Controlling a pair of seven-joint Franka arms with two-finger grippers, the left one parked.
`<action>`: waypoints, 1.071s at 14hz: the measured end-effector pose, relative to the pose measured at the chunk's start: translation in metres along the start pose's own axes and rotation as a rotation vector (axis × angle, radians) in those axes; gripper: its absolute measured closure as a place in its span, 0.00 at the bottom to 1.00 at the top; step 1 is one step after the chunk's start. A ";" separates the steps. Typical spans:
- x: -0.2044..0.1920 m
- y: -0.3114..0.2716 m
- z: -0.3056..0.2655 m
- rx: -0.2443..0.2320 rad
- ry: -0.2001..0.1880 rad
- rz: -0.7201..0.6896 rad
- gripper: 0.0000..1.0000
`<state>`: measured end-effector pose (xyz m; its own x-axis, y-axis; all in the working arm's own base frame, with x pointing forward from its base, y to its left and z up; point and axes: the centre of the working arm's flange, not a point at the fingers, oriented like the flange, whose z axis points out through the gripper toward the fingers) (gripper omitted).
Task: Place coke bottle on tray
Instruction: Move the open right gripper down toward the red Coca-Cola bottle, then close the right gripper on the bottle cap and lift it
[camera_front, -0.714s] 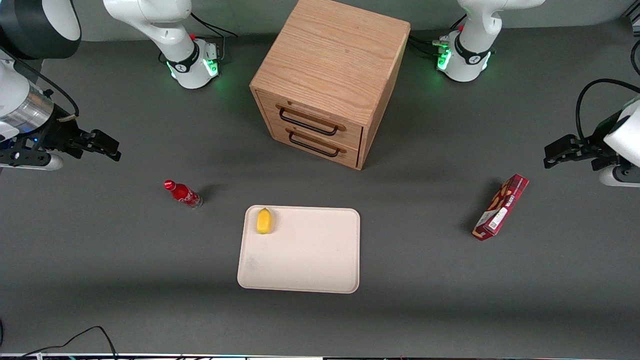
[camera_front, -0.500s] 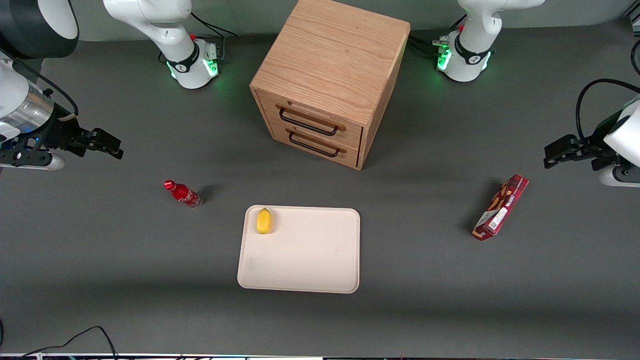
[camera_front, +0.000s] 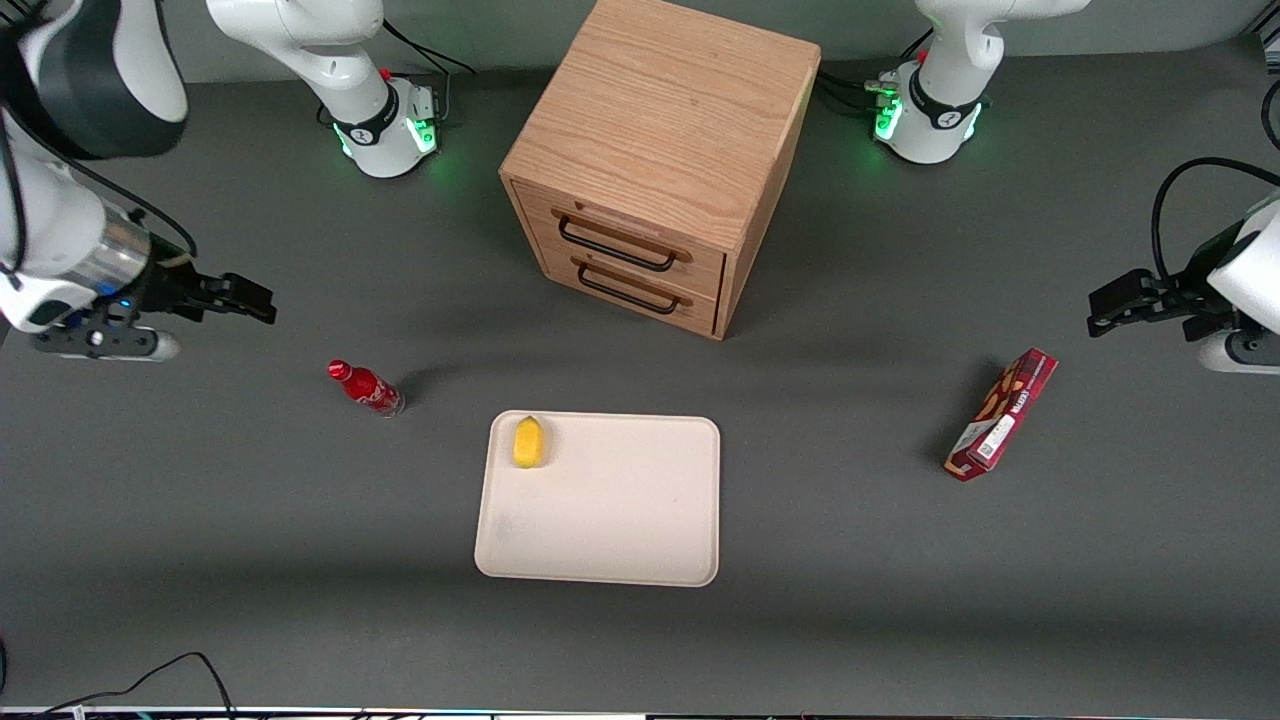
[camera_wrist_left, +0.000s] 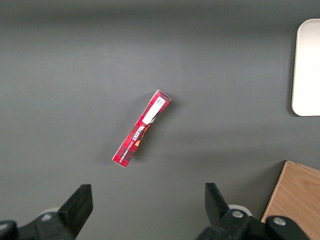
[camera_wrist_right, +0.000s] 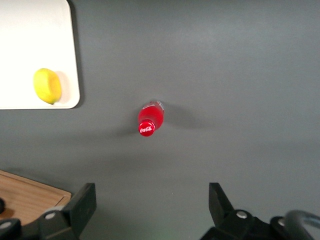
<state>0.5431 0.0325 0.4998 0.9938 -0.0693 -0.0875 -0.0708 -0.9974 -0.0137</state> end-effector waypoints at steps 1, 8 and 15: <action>0.001 -0.001 0.021 0.000 0.008 -0.008 0.00; -0.014 -0.008 0.151 0.009 0.103 -0.035 0.01; -0.014 -0.007 0.171 0.014 0.129 -0.035 0.39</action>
<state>0.5147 0.0440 0.3312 0.9984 -0.0376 0.0420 -0.0364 -0.9989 -0.0287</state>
